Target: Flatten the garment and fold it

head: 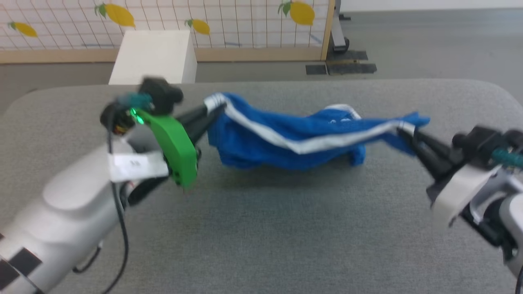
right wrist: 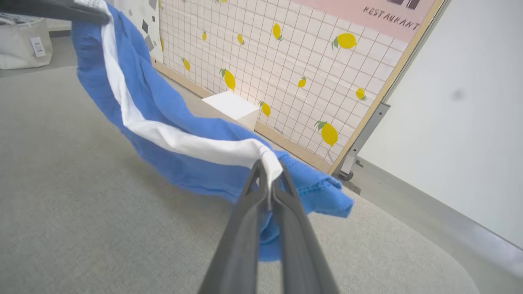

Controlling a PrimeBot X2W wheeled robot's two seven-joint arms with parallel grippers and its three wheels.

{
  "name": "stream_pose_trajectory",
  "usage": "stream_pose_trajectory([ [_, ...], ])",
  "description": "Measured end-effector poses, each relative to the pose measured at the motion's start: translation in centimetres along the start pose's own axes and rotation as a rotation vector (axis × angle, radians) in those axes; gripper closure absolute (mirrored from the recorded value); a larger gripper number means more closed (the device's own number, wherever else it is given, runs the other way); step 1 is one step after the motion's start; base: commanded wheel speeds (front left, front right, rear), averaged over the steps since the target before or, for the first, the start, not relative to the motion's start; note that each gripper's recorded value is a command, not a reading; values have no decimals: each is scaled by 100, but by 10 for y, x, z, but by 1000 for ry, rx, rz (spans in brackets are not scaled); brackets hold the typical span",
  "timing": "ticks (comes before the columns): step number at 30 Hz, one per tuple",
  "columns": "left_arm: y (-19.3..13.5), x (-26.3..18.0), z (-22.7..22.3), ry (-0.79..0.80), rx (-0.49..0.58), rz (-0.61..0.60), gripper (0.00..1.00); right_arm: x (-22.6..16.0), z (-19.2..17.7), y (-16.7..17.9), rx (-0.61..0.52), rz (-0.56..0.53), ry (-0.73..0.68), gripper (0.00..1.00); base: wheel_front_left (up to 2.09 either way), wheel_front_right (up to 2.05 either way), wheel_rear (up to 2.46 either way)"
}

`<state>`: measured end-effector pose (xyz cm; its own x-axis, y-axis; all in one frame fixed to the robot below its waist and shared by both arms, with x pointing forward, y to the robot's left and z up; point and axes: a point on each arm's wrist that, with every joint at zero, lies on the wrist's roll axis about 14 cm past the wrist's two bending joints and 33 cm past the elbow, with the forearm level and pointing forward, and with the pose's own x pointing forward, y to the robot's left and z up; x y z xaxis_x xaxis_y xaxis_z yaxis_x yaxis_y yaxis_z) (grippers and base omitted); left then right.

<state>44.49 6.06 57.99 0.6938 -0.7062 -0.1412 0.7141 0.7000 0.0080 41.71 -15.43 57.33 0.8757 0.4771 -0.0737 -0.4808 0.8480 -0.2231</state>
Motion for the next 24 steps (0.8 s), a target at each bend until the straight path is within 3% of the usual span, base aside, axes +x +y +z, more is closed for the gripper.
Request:
stream_pose_trajectory([
  [5,24,-9,68,-176,51,65,100,14,66,-23,-20,-62,-198,100,0,0,0],
  [11,44,1,116,-281,116,109,100,42,117,-43,-9,-88,-333,100,0,0,0],
  [16,62,18,149,-344,188,141,100,74,144,-64,23,-113,-394,100,0,0,0],
  [24,128,39,185,-461,216,275,100,133,172,-114,11,-190,-435,100,0,0,0],
])
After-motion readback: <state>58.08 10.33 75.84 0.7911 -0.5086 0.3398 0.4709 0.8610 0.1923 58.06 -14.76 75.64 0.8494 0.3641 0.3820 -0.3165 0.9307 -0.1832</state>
